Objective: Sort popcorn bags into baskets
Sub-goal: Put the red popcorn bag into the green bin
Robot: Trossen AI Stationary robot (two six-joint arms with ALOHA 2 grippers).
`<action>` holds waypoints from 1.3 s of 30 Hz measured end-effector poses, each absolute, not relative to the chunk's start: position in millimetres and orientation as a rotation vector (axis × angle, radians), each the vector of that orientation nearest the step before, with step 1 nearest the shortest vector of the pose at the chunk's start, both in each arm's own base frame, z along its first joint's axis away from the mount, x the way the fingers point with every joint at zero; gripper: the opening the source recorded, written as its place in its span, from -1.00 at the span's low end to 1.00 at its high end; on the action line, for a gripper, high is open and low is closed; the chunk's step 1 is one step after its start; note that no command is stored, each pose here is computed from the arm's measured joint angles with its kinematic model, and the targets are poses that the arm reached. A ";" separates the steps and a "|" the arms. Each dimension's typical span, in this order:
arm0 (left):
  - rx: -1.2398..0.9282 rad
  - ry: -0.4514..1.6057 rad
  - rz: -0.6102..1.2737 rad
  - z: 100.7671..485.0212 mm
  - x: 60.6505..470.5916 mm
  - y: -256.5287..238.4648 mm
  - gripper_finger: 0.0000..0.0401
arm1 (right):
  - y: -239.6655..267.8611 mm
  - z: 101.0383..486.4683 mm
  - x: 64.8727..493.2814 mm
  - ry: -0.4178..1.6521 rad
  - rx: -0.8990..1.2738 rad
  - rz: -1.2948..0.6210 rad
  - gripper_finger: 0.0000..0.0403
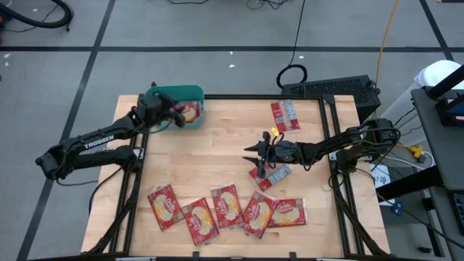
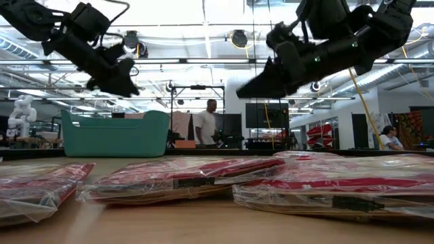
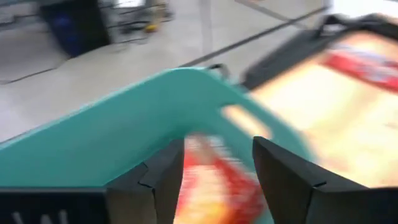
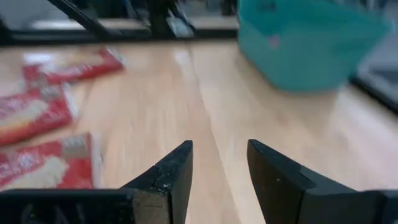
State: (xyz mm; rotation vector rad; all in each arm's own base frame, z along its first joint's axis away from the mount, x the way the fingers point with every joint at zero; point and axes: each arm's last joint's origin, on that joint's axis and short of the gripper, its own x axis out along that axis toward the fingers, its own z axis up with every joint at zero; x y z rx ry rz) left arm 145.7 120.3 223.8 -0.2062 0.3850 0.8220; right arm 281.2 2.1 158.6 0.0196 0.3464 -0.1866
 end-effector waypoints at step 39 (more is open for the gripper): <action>-0.028 0.107 0.221 208.4 251.7 -11.9 -0.24 | 57.1 147.5 179.3 1.136 0.038 -0.251 -0.28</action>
